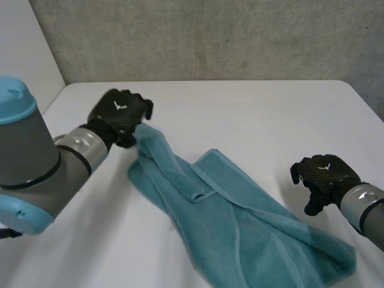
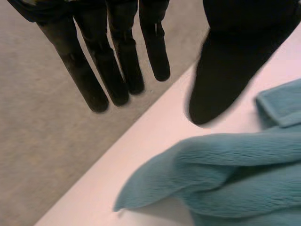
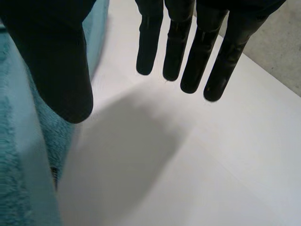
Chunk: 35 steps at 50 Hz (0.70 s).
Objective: Fold the laundry
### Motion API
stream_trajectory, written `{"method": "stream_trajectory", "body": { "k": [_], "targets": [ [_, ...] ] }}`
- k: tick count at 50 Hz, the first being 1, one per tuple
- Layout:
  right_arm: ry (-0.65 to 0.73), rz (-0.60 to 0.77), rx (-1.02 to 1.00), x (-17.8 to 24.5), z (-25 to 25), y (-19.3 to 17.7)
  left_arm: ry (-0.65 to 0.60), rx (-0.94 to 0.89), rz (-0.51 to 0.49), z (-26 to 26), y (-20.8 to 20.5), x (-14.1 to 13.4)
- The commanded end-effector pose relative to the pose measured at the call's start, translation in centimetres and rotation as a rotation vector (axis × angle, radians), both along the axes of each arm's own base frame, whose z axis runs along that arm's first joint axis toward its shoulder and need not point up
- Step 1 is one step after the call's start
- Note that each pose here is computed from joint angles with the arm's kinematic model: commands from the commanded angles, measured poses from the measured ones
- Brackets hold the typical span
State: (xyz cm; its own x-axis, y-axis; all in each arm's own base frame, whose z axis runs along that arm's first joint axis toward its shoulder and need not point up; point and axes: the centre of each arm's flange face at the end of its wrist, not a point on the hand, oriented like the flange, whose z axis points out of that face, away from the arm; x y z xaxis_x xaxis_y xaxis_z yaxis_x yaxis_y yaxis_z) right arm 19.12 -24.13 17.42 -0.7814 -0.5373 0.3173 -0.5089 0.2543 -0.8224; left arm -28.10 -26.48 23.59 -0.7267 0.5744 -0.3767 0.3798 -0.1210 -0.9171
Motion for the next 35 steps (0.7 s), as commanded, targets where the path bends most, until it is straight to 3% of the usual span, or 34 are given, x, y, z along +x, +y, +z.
{"method": "stream_trajectory", "body": {
  "k": [1, 8, 28, 35],
  "targets": [
    [-0.044, 0.004, -0.006, 0.1, 0.7, 1.3, -0.028, 0.122, -0.228, -3.8, 3.0, -2.3],
    [-0.050, 0.015, 0.025, 0.0, 0.0, 1.9, -0.069, 0.190, -0.318, -7.6, 4.4, -5.5],
    [-0.051, 0.037, 0.037, 0.1, -0.8, 2.3, -0.193, 0.122, -0.274, -10.1, 2.5, -6.4],
    [-0.050, 0.035, 0.034, 0.0, -0.4, 2.4, -0.156, 0.029, -0.218, -6.9, 1.9, -6.3]
  ]
}}
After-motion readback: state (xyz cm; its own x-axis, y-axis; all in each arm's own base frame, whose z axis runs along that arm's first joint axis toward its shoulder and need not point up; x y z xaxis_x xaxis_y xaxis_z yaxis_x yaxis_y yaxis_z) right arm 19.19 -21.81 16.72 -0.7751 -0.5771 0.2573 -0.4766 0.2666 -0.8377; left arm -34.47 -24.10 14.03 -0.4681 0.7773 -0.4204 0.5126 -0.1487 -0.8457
